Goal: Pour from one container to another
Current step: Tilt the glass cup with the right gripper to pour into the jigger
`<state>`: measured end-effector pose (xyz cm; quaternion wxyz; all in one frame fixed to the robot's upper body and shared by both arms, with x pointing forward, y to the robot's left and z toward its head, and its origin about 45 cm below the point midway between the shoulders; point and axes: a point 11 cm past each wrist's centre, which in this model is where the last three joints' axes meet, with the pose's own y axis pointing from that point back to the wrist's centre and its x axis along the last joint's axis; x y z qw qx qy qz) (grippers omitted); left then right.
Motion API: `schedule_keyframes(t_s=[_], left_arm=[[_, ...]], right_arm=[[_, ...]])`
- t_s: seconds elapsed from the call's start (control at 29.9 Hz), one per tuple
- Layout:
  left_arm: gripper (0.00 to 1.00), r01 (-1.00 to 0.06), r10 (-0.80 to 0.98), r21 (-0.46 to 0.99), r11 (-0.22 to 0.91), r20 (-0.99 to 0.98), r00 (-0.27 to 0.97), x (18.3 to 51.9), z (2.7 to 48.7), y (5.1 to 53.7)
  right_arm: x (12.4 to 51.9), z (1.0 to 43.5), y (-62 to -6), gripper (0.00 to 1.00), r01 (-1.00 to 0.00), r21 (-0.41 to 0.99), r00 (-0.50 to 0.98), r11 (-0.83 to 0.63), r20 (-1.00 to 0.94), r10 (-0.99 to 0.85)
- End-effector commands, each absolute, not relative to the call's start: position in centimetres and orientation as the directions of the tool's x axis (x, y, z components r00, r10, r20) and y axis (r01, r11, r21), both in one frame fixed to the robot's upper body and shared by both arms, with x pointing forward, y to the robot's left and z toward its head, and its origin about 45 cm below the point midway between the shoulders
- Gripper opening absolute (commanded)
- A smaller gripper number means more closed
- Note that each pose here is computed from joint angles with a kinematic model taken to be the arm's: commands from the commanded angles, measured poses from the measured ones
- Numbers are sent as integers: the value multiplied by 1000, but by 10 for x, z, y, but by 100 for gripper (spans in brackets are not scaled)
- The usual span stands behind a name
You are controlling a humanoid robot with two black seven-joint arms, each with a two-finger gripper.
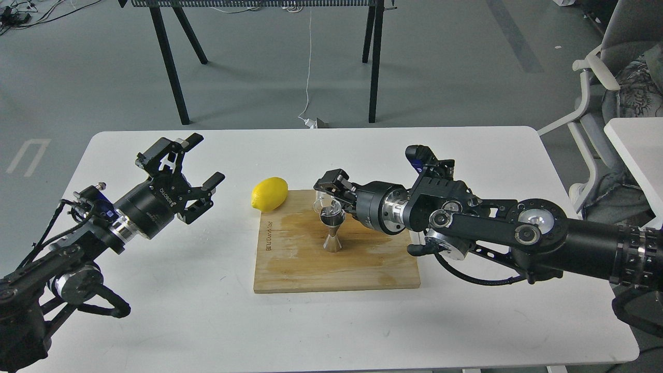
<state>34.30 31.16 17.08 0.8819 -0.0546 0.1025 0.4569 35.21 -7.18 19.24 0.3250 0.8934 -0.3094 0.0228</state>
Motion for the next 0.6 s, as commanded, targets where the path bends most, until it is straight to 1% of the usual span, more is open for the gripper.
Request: schedule_keyframes(t_s=[0.0, 0.57], left_arm=[[97, -817, 795, -2, 576, -232, 561, 343, 170, 311], [97, -817, 795, -1, 576, -233, 560, 342, 170, 312]], right_arm=[[353, 194, -72, 50, -573, 562, 809, -596, 273, -521], [354, 194, -72, 50, -571, 575, 818, -586, 341, -463]])
